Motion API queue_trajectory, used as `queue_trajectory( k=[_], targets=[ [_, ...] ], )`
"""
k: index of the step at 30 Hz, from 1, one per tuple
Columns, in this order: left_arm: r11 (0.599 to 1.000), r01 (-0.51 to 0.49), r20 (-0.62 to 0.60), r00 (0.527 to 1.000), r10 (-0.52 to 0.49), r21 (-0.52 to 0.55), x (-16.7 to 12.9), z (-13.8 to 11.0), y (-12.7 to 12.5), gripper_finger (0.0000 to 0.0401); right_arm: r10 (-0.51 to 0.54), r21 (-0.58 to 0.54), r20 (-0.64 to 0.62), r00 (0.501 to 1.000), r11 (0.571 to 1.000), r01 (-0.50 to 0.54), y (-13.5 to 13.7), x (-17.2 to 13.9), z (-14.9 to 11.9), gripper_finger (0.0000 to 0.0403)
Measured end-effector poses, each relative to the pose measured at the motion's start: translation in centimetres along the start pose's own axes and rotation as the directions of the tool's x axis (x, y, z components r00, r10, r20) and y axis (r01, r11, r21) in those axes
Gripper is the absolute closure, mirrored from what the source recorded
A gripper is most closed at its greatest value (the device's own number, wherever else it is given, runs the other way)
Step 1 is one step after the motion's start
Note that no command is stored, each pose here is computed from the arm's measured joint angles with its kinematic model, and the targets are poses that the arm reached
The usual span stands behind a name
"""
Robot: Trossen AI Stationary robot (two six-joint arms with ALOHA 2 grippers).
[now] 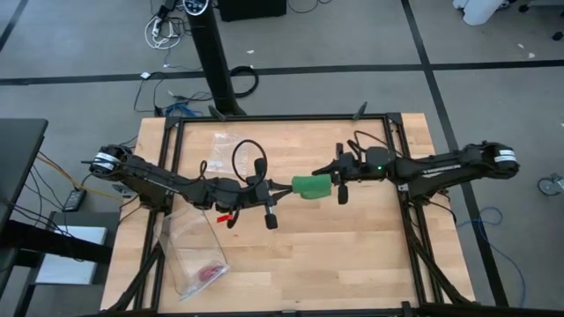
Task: Roll bandage
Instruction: Roll the green bandage
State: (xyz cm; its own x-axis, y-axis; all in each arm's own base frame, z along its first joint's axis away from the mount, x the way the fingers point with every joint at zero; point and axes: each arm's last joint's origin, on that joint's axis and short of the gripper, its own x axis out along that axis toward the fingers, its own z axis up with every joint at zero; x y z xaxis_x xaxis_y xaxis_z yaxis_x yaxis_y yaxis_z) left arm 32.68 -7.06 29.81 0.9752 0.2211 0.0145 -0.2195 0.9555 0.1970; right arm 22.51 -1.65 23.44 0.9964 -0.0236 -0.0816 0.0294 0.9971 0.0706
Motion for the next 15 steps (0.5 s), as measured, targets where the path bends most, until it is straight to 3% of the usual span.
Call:
queue_trajectory(
  k=[4,15],
  targets=[
    [1.000,-0.011,-0.049,0.999,0.012,0.024,0.1,-0.5,0.2,0.0398,0.102,0.033,0.019,0.995,0.994,-0.102,0.3,1.2,0.5,0.0400],
    [0.993,-0.092,-0.101,0.990,0.099,0.072,0.2,-1.0,0.6,0.0398,0.230,0.044,0.045,0.972,0.972,-0.232,2.4,1.8,1.9,0.0401]
  ],
)
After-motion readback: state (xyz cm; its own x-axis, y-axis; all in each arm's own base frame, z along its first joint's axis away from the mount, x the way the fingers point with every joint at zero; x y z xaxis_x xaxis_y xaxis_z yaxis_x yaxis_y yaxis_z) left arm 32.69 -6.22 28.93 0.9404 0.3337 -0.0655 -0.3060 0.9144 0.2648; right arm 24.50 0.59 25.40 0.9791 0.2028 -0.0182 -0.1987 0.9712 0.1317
